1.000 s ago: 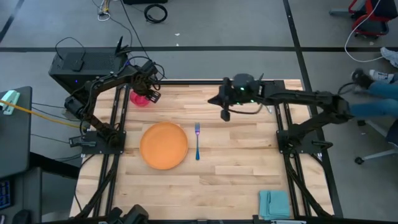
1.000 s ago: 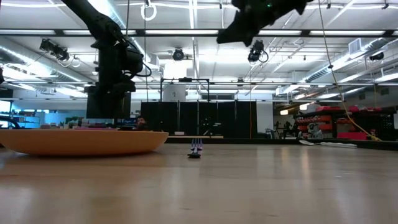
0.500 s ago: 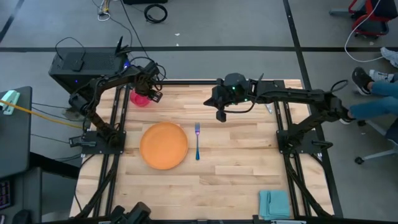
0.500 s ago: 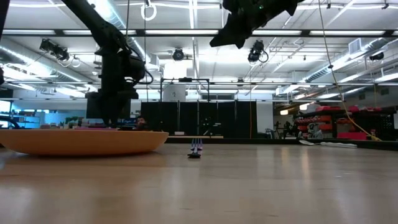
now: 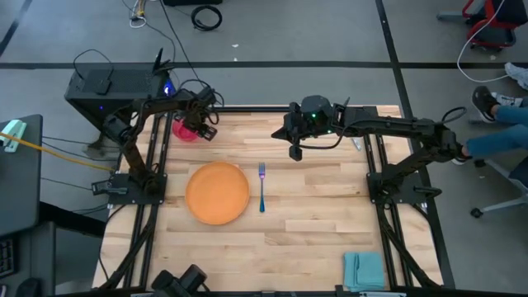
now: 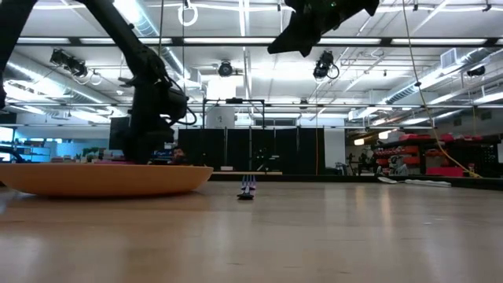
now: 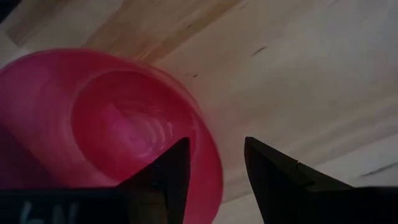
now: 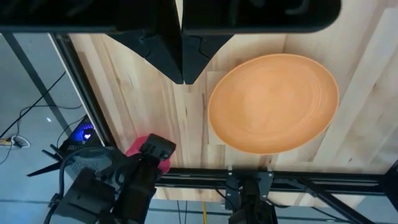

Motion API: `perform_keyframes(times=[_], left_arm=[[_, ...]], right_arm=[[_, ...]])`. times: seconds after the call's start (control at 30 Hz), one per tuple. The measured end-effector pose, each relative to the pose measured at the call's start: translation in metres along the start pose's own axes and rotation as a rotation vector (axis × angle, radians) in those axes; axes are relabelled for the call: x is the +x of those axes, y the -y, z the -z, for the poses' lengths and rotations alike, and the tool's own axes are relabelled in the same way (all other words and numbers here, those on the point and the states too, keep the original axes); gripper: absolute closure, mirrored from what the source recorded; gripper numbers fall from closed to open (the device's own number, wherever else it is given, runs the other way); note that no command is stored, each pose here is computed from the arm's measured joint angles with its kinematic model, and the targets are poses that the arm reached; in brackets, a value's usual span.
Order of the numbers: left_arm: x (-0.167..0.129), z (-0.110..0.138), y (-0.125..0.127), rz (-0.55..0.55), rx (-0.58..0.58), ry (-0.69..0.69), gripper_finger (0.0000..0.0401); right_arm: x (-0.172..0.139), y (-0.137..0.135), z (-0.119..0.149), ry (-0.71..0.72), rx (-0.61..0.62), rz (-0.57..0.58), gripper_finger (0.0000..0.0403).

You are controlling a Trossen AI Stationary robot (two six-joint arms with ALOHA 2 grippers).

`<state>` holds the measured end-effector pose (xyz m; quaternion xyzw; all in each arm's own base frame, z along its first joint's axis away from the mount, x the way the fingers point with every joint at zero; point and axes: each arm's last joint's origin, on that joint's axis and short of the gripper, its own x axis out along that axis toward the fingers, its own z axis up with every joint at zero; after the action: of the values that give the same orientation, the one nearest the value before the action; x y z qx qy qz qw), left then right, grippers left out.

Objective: Set table place
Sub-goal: Place the metal spoon into the pink bowl

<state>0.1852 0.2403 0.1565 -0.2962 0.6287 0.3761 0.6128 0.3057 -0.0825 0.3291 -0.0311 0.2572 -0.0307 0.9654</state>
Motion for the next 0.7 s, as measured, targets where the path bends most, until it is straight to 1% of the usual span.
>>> perform_keyframes(times=[0.1,0.17,0.23,0.37,0.4,0.47,0.6,0.7], left_arm=[[0.0,0.0,0.003,-0.006,0.017,0.004,0.0248],[-0.001,0.0,0.003,-0.024,0.038,0.006,0.0265],[-0.001,0.0,0.005,-0.036,0.049,0.007,0.0293],[-0.001,0.0,0.005,-0.039,0.05,0.007,0.0372],[-0.001,0.0,0.006,-0.042,0.054,0.009,0.0385],[-0.002,0.0,0.008,-0.058,0.059,0.016,0.0388],[-0.003,0.004,0.014,-0.145,0.101,-0.006,0.0389],[-0.005,0.009,0.021,-0.166,0.136,-0.038,0.0392]], right_arm=[[0.0,0.0,0.0,-0.003,-0.003,0.0,0.04],[0.0,0.0,0.0,-0.003,-0.003,-0.001,0.04],[0.0,0.0,0.0,0.002,-0.004,0.0,0.04],[-0.001,0.0,0.0,0.0,-0.004,0.0,0.04],[-0.001,0.0,0.0,0.0,-0.004,0.0,0.04],[-0.002,0.0,0.0,-0.002,-0.003,0.0,0.04],[-0.002,0.0,0.0,-0.004,-0.003,0.0,0.04],[-0.002,0.0,0.0,-0.004,-0.003,0.0,0.04]])
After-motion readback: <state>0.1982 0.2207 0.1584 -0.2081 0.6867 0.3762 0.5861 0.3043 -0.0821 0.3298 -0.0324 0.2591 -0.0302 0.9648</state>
